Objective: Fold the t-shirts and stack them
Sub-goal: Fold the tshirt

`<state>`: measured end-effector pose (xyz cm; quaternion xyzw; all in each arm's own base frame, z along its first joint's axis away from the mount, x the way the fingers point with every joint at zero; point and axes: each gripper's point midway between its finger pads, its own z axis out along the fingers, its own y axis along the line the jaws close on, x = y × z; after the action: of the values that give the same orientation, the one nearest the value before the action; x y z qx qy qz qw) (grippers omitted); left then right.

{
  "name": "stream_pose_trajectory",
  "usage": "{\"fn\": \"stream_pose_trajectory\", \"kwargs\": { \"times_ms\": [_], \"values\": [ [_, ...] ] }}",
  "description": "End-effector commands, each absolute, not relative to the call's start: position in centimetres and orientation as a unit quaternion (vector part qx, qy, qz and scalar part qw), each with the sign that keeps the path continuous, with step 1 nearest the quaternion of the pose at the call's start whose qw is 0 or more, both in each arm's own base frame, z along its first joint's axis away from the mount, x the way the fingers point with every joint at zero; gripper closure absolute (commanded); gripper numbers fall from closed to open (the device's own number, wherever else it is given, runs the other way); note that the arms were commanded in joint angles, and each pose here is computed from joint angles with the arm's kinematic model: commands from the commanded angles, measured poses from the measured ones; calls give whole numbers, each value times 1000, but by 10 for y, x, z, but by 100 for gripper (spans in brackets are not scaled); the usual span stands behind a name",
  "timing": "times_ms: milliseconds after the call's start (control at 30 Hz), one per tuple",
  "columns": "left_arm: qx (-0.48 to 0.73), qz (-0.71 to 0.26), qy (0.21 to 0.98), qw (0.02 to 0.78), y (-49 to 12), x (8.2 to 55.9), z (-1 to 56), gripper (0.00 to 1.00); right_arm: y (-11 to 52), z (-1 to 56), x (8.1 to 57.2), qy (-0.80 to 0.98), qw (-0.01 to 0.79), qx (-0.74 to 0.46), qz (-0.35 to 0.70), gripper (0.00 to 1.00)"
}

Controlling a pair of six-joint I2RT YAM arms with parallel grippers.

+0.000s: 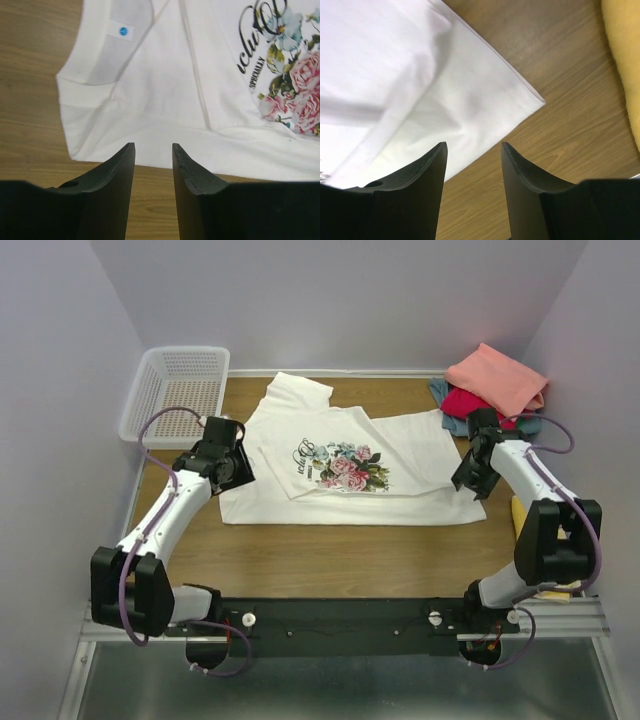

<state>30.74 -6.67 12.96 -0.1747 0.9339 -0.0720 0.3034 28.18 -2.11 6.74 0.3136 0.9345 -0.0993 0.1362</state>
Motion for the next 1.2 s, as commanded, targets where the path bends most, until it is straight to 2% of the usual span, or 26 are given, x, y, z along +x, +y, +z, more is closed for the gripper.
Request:
{"fn": "stream_pose_trajectory", "kwargs": {
  "times_ms": [0, 233, 367, 667, 1167],
  "values": [
    [-93, -150, 940, 291, -125, 315, 127, 56, -22, 105, 300, 928, 190, 312, -79, 44],
    [-47, -170, 957, 231, -185, 314, 81, 54, -18, 114, 311, 927, 205, 309, -62, 44],
    [-47, -158, 960, 228, -196, 322, 69, 51, -18, 113, 309, 927, 203, 309, -62, 44],
    [-53, -140, 963, 225, -198, 334, 54, 50, -18, 110, 305, 928, 198, 309, -65, 44],
    [-55, -95, 972, 209, -185, 329, 37, 55, -19, 101, 298, 929, 185, 313, -71, 44]
  ]
}}
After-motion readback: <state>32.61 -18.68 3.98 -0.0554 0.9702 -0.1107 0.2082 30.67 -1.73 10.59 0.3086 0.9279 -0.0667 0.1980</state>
